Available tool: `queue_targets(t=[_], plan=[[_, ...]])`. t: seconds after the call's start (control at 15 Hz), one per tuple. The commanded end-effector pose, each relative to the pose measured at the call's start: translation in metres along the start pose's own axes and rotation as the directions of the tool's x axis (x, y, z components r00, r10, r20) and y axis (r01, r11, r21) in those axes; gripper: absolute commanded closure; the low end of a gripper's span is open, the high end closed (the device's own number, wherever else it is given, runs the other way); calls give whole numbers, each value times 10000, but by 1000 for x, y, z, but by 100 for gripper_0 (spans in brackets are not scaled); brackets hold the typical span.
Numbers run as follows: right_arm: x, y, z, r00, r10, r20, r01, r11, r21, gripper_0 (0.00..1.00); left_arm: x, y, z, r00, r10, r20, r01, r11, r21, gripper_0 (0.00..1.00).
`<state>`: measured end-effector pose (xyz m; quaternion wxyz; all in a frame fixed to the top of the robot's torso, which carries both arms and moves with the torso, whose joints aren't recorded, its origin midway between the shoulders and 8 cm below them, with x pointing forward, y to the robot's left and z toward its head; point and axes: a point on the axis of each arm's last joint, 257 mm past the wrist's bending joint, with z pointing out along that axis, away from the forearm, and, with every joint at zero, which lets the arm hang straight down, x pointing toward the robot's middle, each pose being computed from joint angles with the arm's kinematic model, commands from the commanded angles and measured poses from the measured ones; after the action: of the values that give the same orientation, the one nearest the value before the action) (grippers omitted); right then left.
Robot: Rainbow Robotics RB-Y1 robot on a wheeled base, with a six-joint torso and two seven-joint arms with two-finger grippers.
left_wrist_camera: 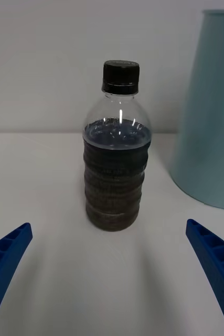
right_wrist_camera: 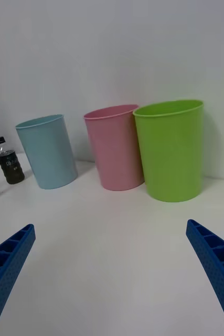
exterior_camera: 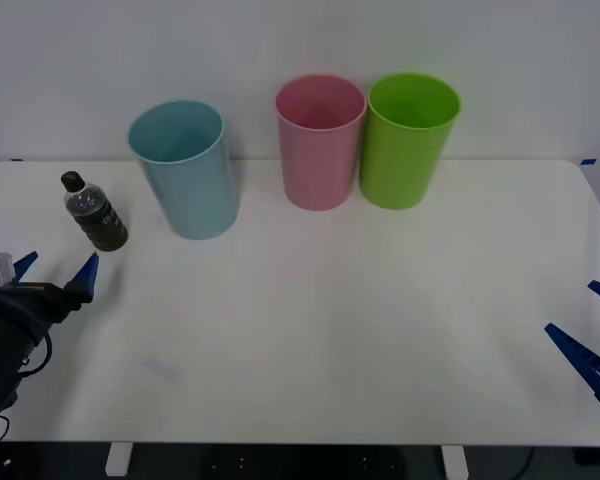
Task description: Grasp the object on the table and drop it into the matching bin: aluminum can to the light blue bin, PET bottle to the pink bin.
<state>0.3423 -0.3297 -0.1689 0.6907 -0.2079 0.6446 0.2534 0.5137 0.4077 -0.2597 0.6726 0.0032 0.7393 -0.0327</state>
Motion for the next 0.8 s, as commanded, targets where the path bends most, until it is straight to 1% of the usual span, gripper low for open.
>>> queue_targets(t=[0.07,0.13,0.33,0.47,0.6,0.8], plan=[[0,0,0,10000,0,0,0,10000,0,0,3,-5,18,10000,-2,-85,2,10000,-55,0],[0,0,0,10000,0,0,0,10000,0,0,3,-6,25,9999,-22,-105,22,10000,-40,0],[0,0,0,10000,0,0,0,10000,0,0,0,-5,42,9997,179,-186,-181,9998,-119,0],[0,0,0,10000,0,0,0,10000,0,0,-1,-5,55,9995,186,-257,-191,9997,-180,0],[0,0,0,10000,0,0,0,10000,0,0,-3,-3,64,9991,294,-317,-302,9992,-255,0],[0,0,0,10000,0,0,0,10000,0,0,-3,-5,79,9986,306,-443,-321,9990,-323,0]])
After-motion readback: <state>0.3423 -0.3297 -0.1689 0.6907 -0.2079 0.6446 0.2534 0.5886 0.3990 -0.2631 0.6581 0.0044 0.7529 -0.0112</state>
